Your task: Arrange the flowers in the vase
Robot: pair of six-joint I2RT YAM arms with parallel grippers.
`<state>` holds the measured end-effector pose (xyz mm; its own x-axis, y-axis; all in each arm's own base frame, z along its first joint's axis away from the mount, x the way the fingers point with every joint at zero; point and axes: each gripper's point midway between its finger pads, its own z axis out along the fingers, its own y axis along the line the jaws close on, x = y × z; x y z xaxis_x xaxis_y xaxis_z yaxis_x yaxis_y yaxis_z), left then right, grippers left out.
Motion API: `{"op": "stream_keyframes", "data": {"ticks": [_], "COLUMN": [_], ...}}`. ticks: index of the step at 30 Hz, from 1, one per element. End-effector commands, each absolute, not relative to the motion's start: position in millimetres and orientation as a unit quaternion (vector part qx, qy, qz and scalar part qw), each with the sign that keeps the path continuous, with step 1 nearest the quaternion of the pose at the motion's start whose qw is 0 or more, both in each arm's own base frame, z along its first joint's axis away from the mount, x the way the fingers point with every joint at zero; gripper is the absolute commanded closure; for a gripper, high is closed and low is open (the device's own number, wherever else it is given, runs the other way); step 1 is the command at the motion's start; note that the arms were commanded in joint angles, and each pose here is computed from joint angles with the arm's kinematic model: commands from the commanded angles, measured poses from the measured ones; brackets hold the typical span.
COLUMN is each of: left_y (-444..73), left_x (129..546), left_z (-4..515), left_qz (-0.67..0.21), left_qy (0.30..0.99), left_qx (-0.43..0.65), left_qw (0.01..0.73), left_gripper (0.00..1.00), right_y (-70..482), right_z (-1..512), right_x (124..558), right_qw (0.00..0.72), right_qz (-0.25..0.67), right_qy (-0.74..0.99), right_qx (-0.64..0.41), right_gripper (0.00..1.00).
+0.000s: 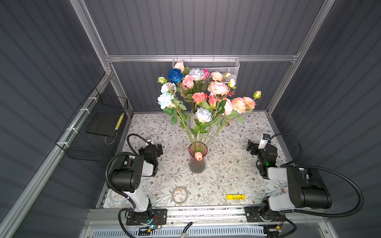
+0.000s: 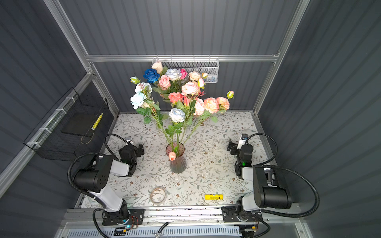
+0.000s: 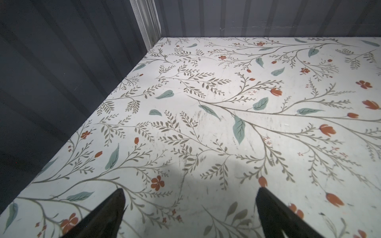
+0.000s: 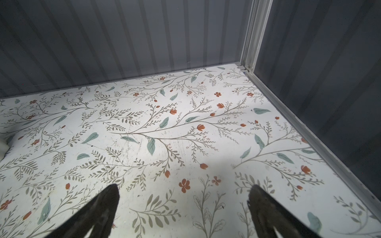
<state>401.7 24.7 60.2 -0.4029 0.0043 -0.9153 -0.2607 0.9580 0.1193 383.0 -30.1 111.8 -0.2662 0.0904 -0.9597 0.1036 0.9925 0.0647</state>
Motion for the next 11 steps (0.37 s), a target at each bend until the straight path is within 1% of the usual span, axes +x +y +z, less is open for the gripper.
{"op": "stream_keyframes", "data": {"ticks": [1,11], "left_y": [23.0,23.0], "left_x": [408.5,408.2], "left_z": [68.2,67.9], "left_qz": [0.115,0.115], "left_qy": [0.82,0.821], "left_qx": [-0.085,-0.085], "left_qw": [0.554,0.553], "left_gripper": [0.0,0.0], "right_y": [-31.6,-31.3], "right_z": [119.0,119.1], "right_x": [384.6,384.3], "right_qw": [0.615,0.615], "right_qz": [-0.009,-0.01], "right_qy": [0.786,0.786], "right_qx": [0.066,0.065], "right_gripper": [0.01,0.01]}}
